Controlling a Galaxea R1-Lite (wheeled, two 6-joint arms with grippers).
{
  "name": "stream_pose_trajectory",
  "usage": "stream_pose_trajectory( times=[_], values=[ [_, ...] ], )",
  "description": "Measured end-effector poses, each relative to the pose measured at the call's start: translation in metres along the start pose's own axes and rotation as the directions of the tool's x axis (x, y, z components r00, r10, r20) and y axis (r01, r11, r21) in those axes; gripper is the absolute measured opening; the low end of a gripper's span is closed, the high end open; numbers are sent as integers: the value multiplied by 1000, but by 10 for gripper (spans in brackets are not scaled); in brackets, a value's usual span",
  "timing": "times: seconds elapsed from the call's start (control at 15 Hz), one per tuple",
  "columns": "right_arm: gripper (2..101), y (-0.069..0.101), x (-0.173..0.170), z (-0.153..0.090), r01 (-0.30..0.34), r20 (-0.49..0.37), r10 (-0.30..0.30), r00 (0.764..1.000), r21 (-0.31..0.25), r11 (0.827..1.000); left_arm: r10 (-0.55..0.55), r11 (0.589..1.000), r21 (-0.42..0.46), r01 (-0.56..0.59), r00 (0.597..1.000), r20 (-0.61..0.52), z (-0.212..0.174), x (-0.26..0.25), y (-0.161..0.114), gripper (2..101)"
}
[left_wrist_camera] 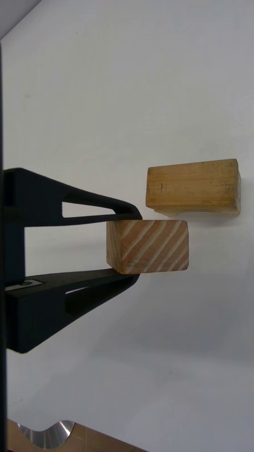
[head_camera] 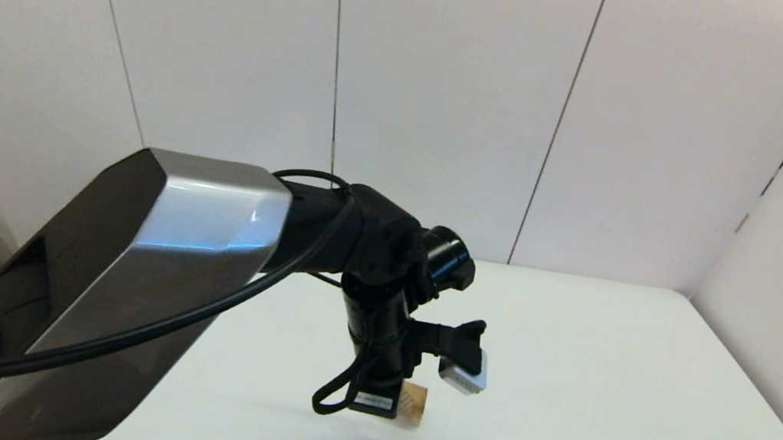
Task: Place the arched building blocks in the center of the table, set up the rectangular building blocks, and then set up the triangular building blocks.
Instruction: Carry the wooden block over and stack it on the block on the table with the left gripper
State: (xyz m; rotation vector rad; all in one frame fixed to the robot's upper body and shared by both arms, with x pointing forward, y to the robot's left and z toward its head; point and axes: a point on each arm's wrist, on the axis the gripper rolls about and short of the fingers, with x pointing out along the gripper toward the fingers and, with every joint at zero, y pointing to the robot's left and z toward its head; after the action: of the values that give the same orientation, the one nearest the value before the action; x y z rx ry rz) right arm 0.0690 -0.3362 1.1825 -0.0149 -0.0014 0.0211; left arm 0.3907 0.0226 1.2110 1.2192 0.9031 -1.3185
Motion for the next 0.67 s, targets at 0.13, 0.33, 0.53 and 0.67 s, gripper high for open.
stream_pose_trajectory(
  times=[0.13,0.33,0.53,0.67],
  values=[
    [980,0,0,0,0,0,0,1000,0,1000,10,1000,-6,-10,1000,7,-1,5,4,219],
    [980,0,0,0,0,0,0,1000,0,1000,41,999,-27,-40,999,32,-1,11,11,219],
    [980,0,0,0,0,0,0,1000,0,1000,61,997,-41,-59,997,48,1,15,14,219],
    [980,0,0,0,0,0,0,1000,0,1000,61,997,-42,-59,997,47,1,16,14,219]
  ],
)
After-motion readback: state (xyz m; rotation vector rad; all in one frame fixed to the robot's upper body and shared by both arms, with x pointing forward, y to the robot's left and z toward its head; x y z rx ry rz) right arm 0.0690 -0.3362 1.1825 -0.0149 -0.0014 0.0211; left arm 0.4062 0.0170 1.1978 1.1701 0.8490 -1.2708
